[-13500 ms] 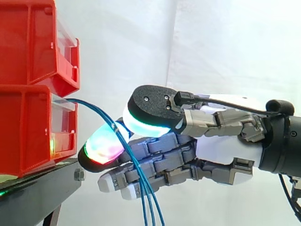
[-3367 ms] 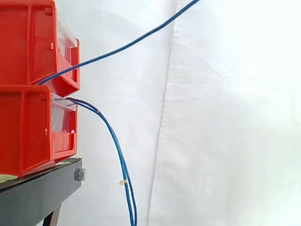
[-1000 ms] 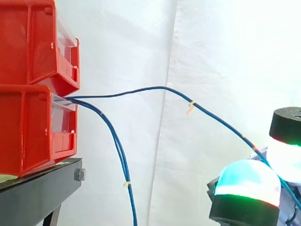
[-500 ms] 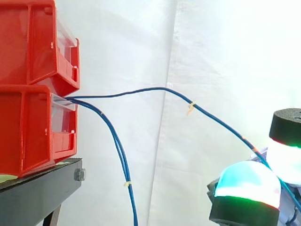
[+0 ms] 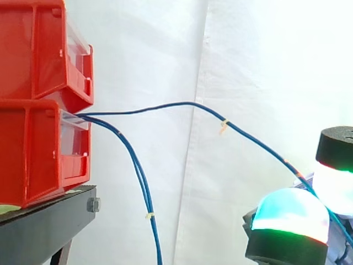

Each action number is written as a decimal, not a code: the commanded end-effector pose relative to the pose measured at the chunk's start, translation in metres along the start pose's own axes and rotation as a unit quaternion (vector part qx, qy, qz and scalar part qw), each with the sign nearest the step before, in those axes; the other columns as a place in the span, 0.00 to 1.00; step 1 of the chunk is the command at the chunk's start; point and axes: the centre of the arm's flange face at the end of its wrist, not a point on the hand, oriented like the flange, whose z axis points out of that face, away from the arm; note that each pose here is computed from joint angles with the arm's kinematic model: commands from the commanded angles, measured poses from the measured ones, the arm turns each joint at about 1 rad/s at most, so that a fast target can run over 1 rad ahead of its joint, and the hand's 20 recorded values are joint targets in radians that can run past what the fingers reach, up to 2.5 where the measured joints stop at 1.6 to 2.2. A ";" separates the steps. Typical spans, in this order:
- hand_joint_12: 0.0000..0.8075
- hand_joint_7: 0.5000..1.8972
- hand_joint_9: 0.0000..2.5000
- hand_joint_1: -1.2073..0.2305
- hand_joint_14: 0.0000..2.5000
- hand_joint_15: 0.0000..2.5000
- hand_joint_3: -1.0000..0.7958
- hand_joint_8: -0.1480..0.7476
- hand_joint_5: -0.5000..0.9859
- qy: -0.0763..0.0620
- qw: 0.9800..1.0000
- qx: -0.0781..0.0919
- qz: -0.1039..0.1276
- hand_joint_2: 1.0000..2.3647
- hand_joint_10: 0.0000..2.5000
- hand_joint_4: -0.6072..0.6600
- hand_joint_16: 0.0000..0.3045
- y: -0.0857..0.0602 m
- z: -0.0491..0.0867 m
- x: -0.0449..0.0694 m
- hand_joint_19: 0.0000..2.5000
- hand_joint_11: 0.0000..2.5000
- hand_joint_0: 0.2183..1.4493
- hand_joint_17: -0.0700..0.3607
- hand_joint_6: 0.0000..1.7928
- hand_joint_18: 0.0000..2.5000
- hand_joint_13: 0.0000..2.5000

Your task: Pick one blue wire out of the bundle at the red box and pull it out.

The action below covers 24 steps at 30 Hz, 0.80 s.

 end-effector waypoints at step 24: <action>0.57 0.36 0.32 0.30 0.00 0.12 0.50 0.59 0.24 0.001 1.000 0.000 0.000 0.07 0.00 0.45 0.20 0.000 0.000 0.001 0.12 0.10 0.32 0.48 0.53 0.35 0.33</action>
